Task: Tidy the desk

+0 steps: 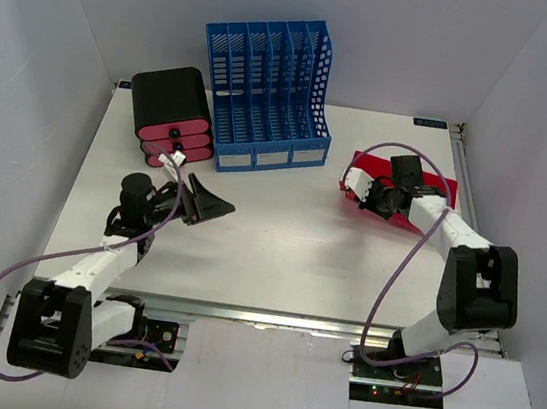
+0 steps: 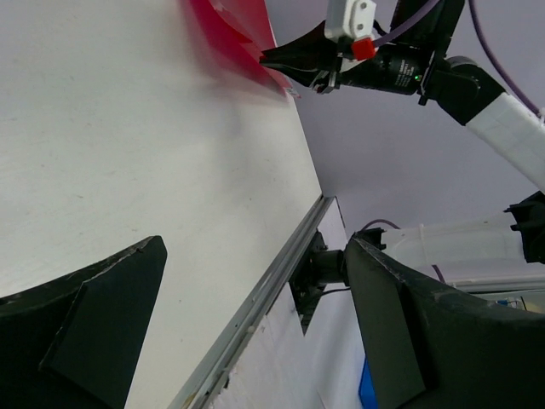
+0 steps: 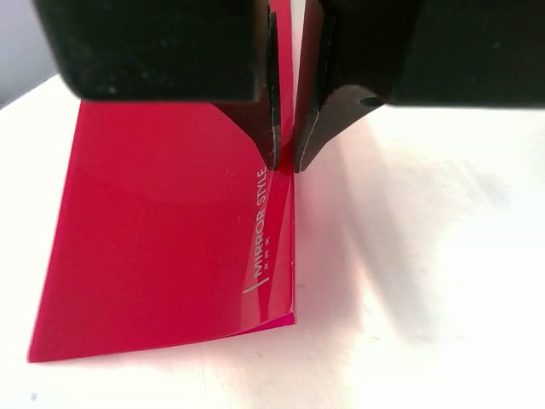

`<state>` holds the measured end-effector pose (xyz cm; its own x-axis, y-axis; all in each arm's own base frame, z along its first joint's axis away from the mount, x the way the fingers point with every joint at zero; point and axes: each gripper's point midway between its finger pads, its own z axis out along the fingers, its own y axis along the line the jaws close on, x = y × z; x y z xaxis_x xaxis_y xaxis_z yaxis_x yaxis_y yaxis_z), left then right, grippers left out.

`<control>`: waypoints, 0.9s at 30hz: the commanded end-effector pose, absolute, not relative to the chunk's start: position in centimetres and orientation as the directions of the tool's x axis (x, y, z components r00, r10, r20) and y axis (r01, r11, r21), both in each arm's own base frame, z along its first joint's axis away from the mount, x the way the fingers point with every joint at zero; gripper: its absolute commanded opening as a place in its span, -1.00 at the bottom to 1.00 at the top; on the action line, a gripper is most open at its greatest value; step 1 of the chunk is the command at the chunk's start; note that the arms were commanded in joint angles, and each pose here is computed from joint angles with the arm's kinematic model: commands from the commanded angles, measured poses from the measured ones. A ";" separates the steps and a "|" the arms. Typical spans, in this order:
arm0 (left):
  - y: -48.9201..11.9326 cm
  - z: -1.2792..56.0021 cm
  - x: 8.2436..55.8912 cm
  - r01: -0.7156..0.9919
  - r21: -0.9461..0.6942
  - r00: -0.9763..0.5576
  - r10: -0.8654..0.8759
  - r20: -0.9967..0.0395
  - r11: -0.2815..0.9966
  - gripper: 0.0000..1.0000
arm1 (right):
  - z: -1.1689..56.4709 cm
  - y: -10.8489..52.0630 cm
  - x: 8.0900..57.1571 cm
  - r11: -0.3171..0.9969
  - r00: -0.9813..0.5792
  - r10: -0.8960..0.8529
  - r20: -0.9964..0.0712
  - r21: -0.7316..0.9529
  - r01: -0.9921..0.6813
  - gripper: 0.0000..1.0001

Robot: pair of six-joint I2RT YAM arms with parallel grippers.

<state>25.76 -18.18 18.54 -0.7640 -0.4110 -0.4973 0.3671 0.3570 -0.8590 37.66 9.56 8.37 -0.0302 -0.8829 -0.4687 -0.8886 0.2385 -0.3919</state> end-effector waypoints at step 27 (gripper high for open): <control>-42.7 13.9 33.2 -0.007 -0.954 -0.895 -0.428 -0.129 0.300 0.96 | 15.1 15.0 22.1 0.090 0.201 -0.650 -0.733 -0.337 -0.937 -0.85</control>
<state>31.78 -41.19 12.47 -0.9142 -0.3626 -0.1810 0.0487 0.3450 -0.9374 23.41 14.08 15.21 0.1745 -0.6779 -0.7141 -0.9286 0.1280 -0.3484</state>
